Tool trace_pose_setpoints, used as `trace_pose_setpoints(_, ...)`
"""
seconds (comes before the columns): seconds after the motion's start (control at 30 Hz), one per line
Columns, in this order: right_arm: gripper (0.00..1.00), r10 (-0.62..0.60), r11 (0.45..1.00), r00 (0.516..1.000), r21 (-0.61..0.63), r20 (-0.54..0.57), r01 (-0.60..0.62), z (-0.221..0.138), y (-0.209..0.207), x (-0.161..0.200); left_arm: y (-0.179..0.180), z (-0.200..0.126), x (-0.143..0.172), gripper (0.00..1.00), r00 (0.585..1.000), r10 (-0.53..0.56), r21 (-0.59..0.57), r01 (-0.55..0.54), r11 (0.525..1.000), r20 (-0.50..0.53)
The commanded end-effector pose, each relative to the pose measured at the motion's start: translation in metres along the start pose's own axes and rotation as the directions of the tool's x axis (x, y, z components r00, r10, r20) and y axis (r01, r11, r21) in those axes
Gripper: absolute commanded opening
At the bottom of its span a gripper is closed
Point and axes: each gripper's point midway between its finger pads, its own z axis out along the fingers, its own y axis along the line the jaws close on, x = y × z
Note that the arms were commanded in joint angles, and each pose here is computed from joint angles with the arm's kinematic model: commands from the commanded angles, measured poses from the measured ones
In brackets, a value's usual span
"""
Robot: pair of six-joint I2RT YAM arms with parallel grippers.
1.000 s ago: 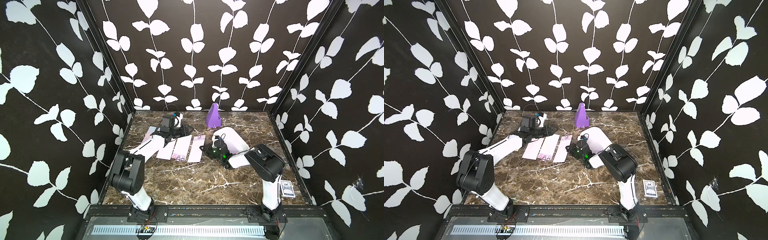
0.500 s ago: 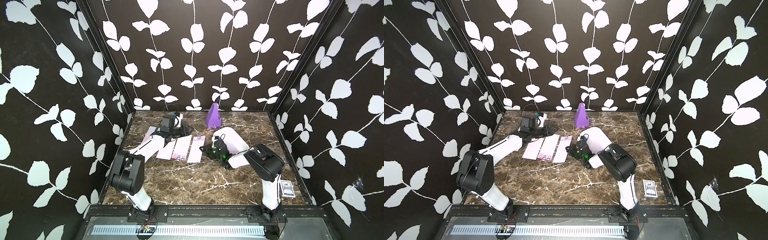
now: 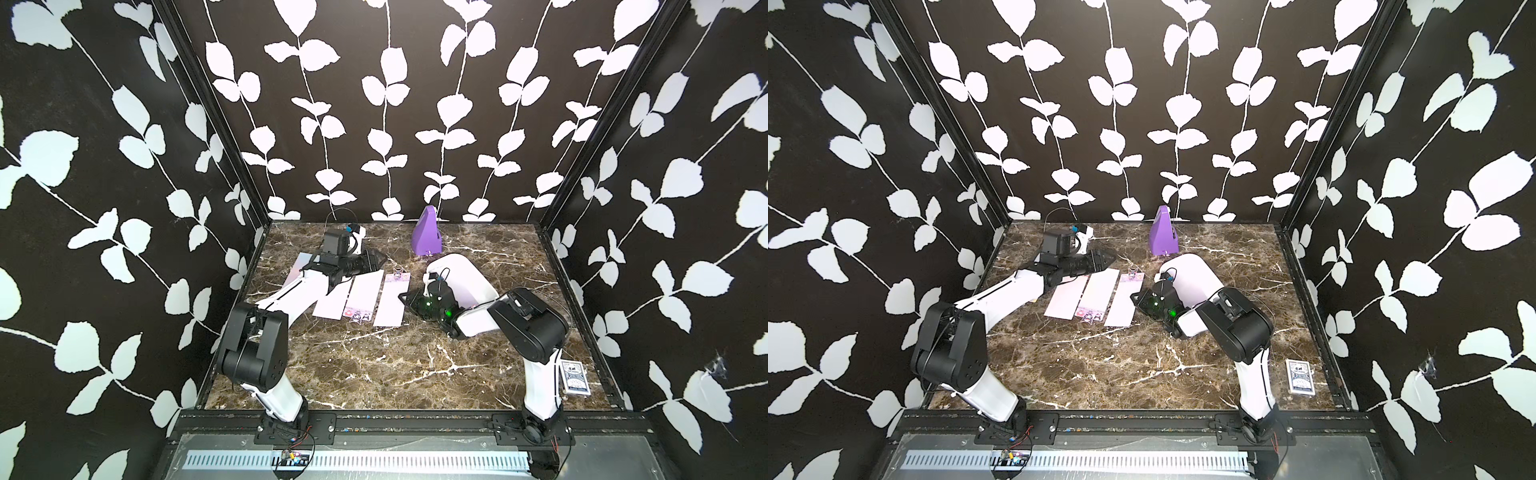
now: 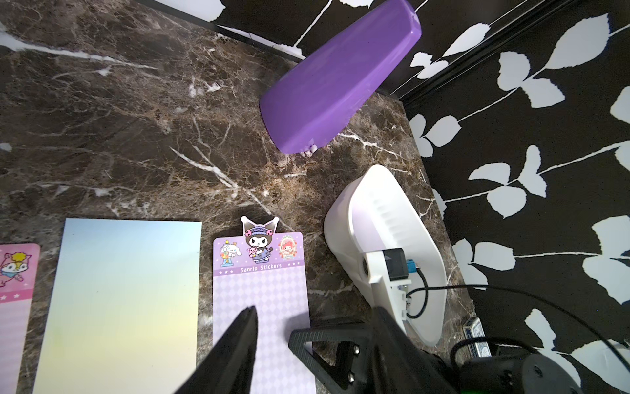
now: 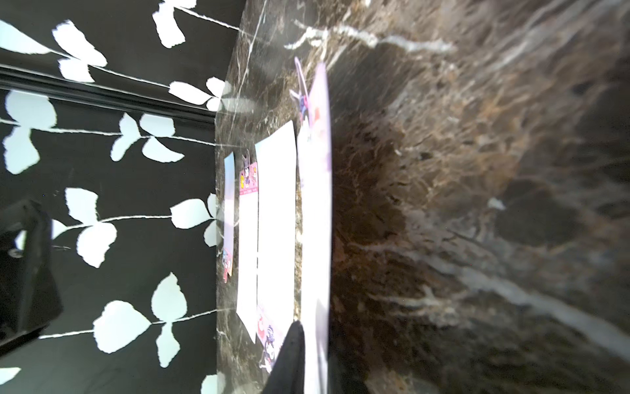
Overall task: Take the stickers out of the storage box
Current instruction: Place the sticker at the center of the board.
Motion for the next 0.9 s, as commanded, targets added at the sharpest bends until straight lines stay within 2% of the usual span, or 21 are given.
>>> trace_pose_setpoints(0.0, 0.16, -0.022, 1.0, 1.0, -0.013, 0.015, 0.022, -0.005, 0.011, -0.007, -0.016, -0.013, -0.011, 0.56, 0.999, 0.039, 0.031, -0.04, 0.999, 0.032)
trace_pose_setpoints(0.23, 0.26, -0.033, 0.999, 0.999, -0.008, 0.03, 0.034, -0.011, 0.013, -0.014, -0.017, -0.013, -0.012, 0.56, 0.999, 0.04, 0.031, -0.041, 0.999, 0.033)
trace_pose_setpoints(0.87, 0.41, -0.095, 0.995, 0.995, 0.006, 0.042, 0.095, -0.03, 0.026, -0.019, -0.016, -0.014, -0.009, 0.56, 0.999, 0.033, 0.033, -0.034, 0.999, 0.028)
